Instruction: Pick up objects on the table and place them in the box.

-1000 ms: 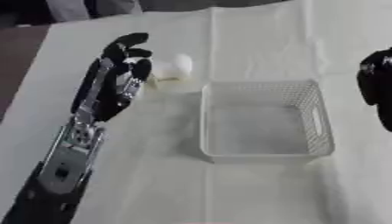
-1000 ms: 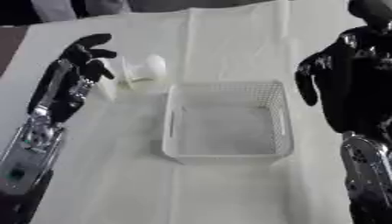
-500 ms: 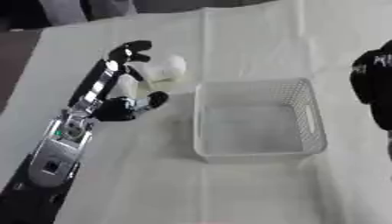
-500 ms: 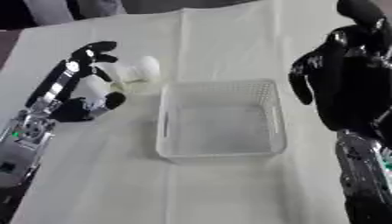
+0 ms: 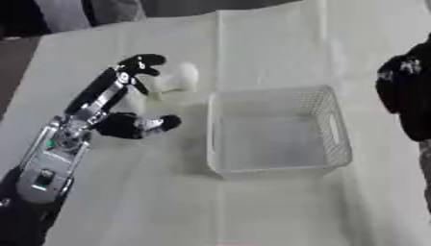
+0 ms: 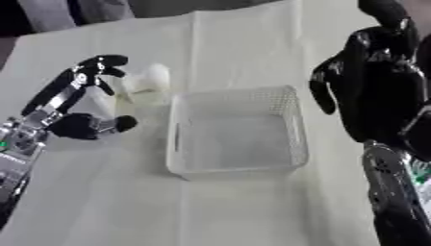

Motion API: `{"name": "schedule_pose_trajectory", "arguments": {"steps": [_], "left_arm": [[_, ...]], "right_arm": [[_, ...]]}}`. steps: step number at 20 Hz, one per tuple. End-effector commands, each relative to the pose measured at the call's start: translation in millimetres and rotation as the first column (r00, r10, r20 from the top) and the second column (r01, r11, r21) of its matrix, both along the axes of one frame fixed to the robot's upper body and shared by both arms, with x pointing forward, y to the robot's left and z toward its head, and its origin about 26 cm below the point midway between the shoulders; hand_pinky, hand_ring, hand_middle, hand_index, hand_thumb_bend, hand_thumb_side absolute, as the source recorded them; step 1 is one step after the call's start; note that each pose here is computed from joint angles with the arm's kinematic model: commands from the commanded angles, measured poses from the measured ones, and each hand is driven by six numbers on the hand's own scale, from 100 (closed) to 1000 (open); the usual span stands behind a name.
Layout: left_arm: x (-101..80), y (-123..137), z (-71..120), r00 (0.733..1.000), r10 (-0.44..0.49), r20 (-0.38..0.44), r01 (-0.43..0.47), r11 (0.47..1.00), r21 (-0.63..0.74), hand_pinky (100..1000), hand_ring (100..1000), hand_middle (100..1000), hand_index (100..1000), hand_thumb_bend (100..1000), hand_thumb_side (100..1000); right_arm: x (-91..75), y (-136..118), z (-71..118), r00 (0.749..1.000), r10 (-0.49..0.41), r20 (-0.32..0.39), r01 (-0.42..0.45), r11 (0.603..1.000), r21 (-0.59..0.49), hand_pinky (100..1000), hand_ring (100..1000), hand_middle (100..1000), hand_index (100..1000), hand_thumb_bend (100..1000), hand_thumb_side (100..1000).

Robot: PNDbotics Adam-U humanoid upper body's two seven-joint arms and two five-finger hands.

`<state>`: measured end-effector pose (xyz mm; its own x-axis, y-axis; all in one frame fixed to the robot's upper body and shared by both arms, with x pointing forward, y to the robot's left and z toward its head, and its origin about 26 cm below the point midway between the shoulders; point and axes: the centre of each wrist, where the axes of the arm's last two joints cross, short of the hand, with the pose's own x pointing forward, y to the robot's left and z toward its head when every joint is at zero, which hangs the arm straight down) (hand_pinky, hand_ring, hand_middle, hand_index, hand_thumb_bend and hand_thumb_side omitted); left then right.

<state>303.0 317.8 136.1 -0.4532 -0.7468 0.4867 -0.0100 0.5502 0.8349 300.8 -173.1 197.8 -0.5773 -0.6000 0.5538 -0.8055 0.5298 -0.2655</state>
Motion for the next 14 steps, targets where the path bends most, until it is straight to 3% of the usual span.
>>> {"name": "schedule_pose_trajectory", "arguments": {"steps": [1,14], "left_arm": [[1.4,6.0,9.5,1.0,0.005,0.021,-0.006,0.999,0.048,582,823,884,929,728,686],[8.1,20.0,25.3,0.995,0.053,0.086,-0.062,0.992,0.109,582,807,865,913,731,669]], "right_arm": [[-1.0,-1.1,5.0,1.0,0.005,0.017,-0.005,1.0,-0.003,100,100,335,860,100,830],[-1.1,-0.7,5.8,1.0,0.013,0.02,-0.012,1.0,-0.006,100,100,336,859,100,833]]}}
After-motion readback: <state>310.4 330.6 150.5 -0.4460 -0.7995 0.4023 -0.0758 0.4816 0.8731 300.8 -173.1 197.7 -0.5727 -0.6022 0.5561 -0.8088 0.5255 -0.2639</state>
